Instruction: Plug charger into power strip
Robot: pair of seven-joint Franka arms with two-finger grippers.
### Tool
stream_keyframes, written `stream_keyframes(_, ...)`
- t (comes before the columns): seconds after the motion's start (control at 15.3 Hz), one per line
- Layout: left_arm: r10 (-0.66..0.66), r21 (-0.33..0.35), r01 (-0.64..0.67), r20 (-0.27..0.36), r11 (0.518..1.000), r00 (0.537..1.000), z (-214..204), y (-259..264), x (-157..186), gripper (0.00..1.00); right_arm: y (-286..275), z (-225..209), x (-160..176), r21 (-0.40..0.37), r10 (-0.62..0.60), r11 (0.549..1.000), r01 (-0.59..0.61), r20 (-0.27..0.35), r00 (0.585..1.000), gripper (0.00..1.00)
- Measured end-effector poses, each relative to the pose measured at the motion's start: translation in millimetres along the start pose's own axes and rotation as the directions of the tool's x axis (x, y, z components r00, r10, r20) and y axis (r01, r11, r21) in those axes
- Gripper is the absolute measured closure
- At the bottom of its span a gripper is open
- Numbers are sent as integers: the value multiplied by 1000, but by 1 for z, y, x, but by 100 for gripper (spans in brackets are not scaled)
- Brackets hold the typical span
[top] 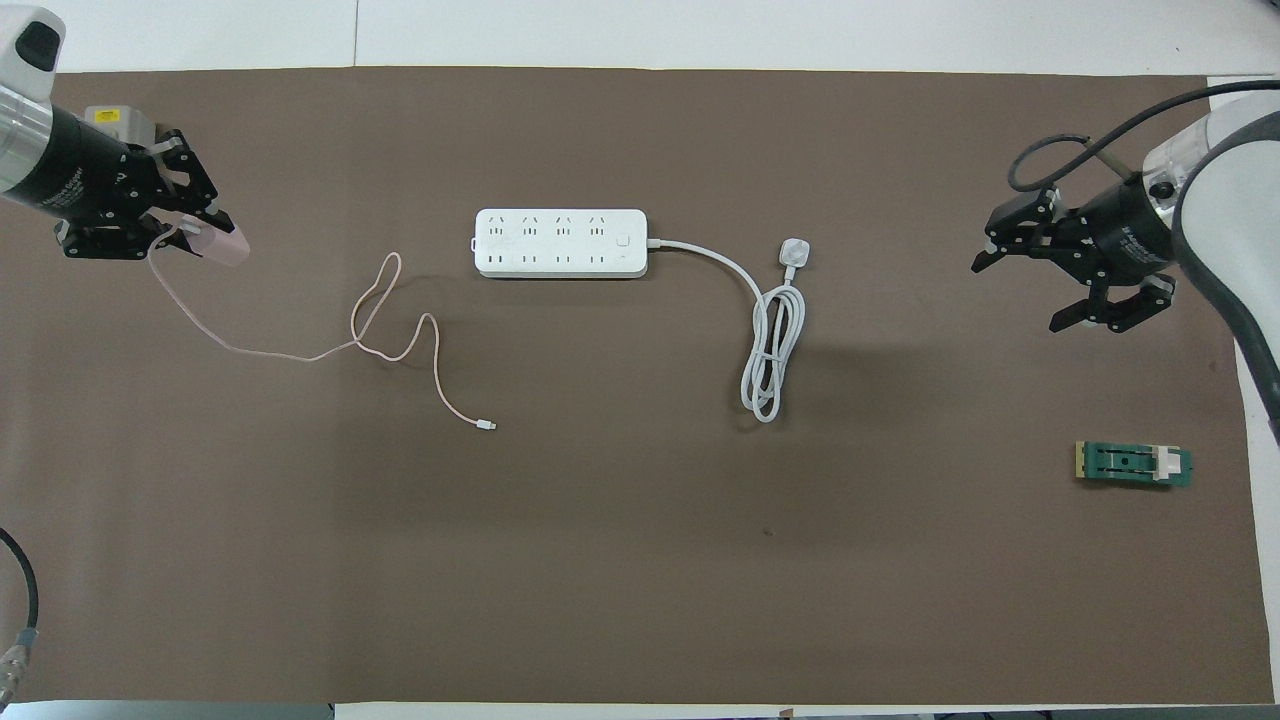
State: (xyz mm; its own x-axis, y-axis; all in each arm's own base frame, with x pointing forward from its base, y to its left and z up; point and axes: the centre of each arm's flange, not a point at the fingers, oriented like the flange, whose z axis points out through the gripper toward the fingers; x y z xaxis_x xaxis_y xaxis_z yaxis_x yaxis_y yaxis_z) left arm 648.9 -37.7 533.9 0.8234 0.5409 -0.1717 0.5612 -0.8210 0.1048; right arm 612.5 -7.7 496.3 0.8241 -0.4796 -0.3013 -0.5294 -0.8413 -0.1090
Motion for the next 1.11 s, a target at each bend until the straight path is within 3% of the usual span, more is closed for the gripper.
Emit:
stream_keyframes(0.2, -147, -2, 147, -48, 989, 988, 3, 24, -13, 68, 12, -16, -5, -52, -194, 980, 192, -40, 980, 0)
stream_keyframes(0.46, -380, -45, 378, -104, 925, 919, 26, 80, -42, 68, 24, -42, -15, -127, -368, 926, 357, -80, 926, 0)
stream_keyframes(0.59, -496, -64, 492, -117, 868, 860, 46, 107, -55, 68, 28, -57, -25, -148, -420, 903, 403, -102, 902, 0)
stream_keyframes(0.79, -631, -63, 632, -191, 773, 752, 88, 144, -76, 68, 31, -85, -46, -150, -451, 890, 430, -153, 880, 0)
stream_keyframes(1.05, -777, -74, 779, -179, 623, 604, 129, 173, -85, 68, 39, -114, -72, -169, -497, 866, 470, -201, 844, 0)
stream_keyframes(1.11, -789, -75, 791, -174, 607, 589, 134, 176, -84, 68, 42, -117, -76, -186, -510, 858, 478, -203, 836, 0)
